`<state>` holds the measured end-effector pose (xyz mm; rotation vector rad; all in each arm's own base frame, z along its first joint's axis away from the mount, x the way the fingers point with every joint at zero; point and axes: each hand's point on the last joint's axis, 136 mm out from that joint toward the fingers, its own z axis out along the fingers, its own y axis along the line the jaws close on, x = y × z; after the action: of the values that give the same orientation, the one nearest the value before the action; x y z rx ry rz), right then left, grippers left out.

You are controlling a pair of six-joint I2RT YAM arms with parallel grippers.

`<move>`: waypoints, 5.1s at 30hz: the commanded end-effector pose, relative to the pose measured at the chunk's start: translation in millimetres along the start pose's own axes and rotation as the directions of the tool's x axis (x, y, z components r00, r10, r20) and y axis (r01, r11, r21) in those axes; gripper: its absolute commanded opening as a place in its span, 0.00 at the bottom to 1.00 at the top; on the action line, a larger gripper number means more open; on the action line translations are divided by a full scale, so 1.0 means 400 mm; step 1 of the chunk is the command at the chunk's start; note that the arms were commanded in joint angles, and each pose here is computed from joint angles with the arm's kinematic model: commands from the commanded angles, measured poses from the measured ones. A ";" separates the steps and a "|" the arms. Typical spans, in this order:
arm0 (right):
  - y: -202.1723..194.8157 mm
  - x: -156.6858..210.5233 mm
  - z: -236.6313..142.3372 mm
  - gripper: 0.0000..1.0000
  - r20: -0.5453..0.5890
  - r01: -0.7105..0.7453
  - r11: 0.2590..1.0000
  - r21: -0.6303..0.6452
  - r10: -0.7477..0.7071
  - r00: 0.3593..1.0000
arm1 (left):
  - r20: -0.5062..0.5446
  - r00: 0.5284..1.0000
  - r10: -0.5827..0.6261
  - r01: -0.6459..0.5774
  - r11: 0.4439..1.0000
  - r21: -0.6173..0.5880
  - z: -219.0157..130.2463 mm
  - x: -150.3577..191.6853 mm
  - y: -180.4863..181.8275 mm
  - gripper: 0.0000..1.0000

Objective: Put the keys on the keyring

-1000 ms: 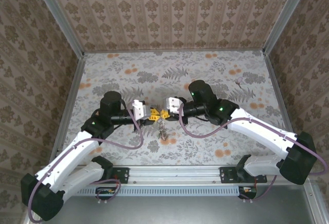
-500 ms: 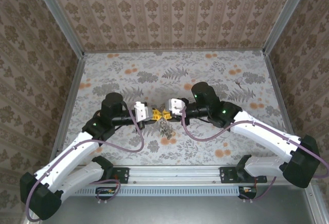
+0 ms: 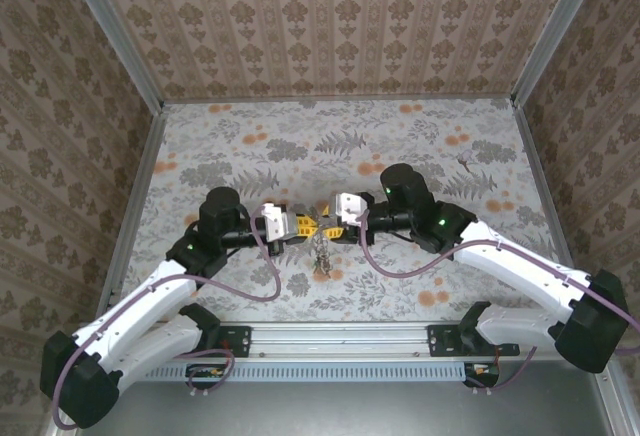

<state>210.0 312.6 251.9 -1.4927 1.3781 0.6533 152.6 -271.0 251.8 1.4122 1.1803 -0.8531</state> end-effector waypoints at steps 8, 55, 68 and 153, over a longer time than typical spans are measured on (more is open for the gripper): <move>0.018 -0.015 -0.006 0.34 0.071 -0.045 0.998 -0.037 0.047 0.996 | 0.074 0.997 0.024 -0.025 1.000 0.013 -0.006 -0.044 -0.003 0.00; -0.041 0.019 -0.008 0.00 -0.208 0.032 0.998 0.046 -0.021 0.978 | -0.084 0.989 -0.125 0.129 0.991 0.039 0.076 0.007 0.044 0.25; -0.025 0.017 -0.048 0.29 -0.060 -0.062 0.998 0.022 0.063 0.996 | 0.023 0.996 -0.087 0.083 0.988 0.134 0.080 -0.047 0.018 0.00; -0.001 0.030 -0.065 0.19 0.019 -0.075 0.997 -0.020 0.076 0.997 | -0.044 0.999 -0.013 0.020 0.988 0.152 0.112 -0.015 0.008 0.00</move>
<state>216.0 278.1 231.4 -1.4642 1.5488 0.6542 168.1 -313.5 233.2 1.5433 1.3149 -0.9449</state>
